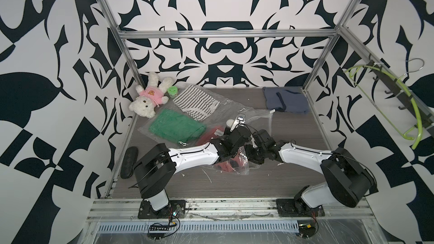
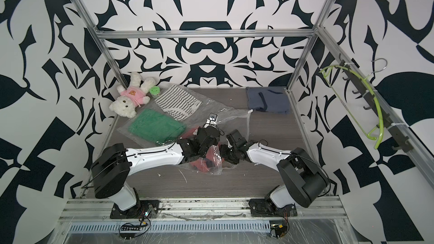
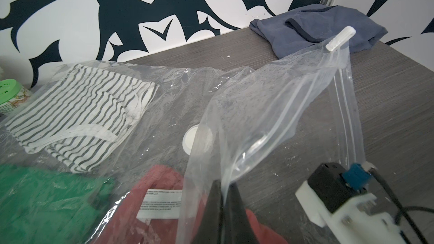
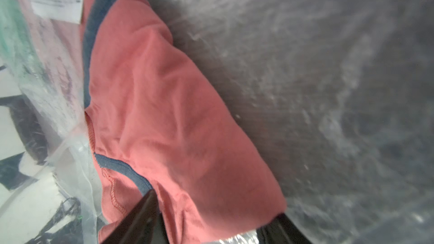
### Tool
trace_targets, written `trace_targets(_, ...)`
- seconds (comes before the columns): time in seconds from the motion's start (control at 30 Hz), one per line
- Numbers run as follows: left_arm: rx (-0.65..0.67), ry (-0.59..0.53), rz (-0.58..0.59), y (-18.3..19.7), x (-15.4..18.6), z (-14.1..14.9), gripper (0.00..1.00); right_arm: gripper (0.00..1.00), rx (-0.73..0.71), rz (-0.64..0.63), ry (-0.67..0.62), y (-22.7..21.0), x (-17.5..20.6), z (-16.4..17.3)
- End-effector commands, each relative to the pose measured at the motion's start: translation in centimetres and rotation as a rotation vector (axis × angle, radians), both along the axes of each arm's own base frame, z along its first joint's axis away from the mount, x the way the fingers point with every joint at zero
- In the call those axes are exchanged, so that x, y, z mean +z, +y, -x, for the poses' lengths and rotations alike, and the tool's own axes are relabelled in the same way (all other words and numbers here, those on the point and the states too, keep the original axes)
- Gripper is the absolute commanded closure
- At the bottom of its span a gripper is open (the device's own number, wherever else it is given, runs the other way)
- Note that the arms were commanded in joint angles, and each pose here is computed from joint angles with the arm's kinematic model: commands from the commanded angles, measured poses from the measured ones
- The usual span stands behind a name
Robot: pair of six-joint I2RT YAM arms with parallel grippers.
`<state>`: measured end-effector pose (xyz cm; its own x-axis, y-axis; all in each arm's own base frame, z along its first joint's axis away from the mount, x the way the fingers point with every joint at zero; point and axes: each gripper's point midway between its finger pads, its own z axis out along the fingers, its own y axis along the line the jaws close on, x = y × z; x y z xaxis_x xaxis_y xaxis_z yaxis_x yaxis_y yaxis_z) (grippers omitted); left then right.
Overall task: Take the tank top out of the vacuum bag
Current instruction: Take out the tank top from the vacuum bag.
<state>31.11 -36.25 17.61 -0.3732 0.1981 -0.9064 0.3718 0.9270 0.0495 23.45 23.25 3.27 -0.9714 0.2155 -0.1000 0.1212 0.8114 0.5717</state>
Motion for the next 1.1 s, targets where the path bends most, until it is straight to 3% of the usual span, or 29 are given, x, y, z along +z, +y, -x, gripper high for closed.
trace_targets(0.0,0.015,-0.005,0.008,0.2,-0.4,0.1,1.0,0.46,-0.006,-0.034,-0.056,1.4,1.1,-1.8)
trace_targets(0.07,0.01,-0.003,0.01,0.1,-0.4,0.1,1.0,0.53,-0.006,-0.049,-0.074,1.8,1.5,-2.3)
trace_targets(0.3,0.02,-0.008,0.008,0.3,-0.3,0.2,1.0,0.93,-0.015,-0.047,-0.151,2.0,3.1,-3.8)
trace_targets(0.4,0.025,-0.009,0.005,0.4,-0.3,0.1,1.0,1.0,-0.021,-0.038,-0.174,1.8,3.5,-4.1)
trace_targets(0.73,0.041,-0.014,-0.009,0.8,-0.3,0.0,1.0,1.0,-0.04,0.011,-0.231,1.1,4.8,-5.2)
trace_targets(1.07,0.035,-0.016,0.004,0.6,0.0,0.1,1.0,1.0,-0.053,0.169,-0.266,-2.4,6.5,-5.1)
